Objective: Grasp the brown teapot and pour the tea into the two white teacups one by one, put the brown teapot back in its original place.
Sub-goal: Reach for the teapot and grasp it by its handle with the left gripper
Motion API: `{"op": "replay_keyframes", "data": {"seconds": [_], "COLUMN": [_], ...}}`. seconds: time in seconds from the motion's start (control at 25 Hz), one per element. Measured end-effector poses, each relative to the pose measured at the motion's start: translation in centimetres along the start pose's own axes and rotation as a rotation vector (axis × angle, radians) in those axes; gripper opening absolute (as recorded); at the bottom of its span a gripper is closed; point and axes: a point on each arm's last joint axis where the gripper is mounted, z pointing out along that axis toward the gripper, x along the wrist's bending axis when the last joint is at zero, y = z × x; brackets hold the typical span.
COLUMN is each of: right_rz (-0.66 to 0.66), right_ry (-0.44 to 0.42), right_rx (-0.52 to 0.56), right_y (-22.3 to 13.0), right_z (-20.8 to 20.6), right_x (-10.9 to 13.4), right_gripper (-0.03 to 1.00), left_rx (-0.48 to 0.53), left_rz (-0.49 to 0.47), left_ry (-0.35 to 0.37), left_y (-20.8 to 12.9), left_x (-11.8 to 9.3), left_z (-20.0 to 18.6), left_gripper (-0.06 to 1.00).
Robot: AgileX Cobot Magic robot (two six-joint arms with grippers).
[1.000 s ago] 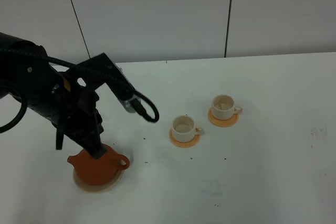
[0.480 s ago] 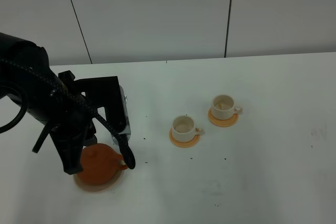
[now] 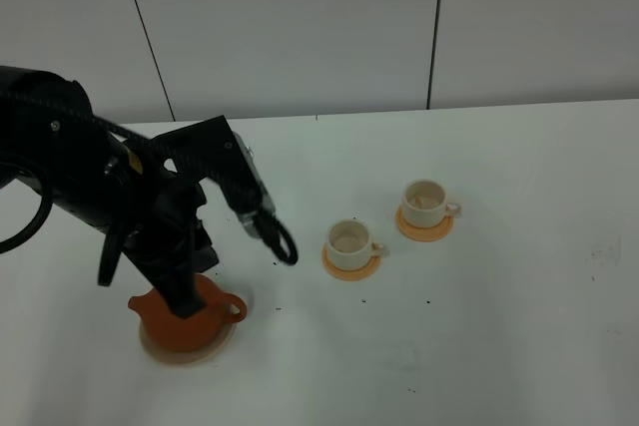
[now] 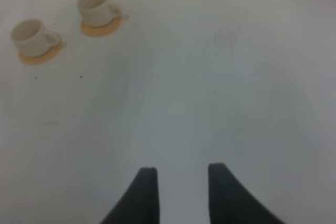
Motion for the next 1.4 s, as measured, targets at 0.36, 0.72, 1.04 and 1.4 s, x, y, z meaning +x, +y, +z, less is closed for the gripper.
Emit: {"op": "replay_keyframes", "data": {"seconds": [0.36,0.72,1.04,1.4], "right_rz": [0.0,0.0,0.0,0.0], "right_ry": [0.0,0.0,0.0,0.0], "right_rx": [0.0,0.0,0.0,0.0], "right_y": [0.0,0.0,0.0,0.0], "right_z": [0.0,0.0,0.0,0.0], "right_x": [0.0,0.0,0.0,0.0], "right_gripper": [0.23,0.23,0.23,0.23], "left_rx": [-0.074,-0.117,-0.113,-0.106], "left_rz": [-0.252,-0.334,-0.337,-0.428], "left_ry": [-0.093,-0.152,-0.156,-0.162], "left_y": [0.8,1.3,1.2,1.2], "left_x": [-0.8,-1.2,-1.2,-1.2], "left_z": [0.0,-0.1,-0.1,-0.1], "left_gripper": [0.23,0.23,0.23,0.23]}}
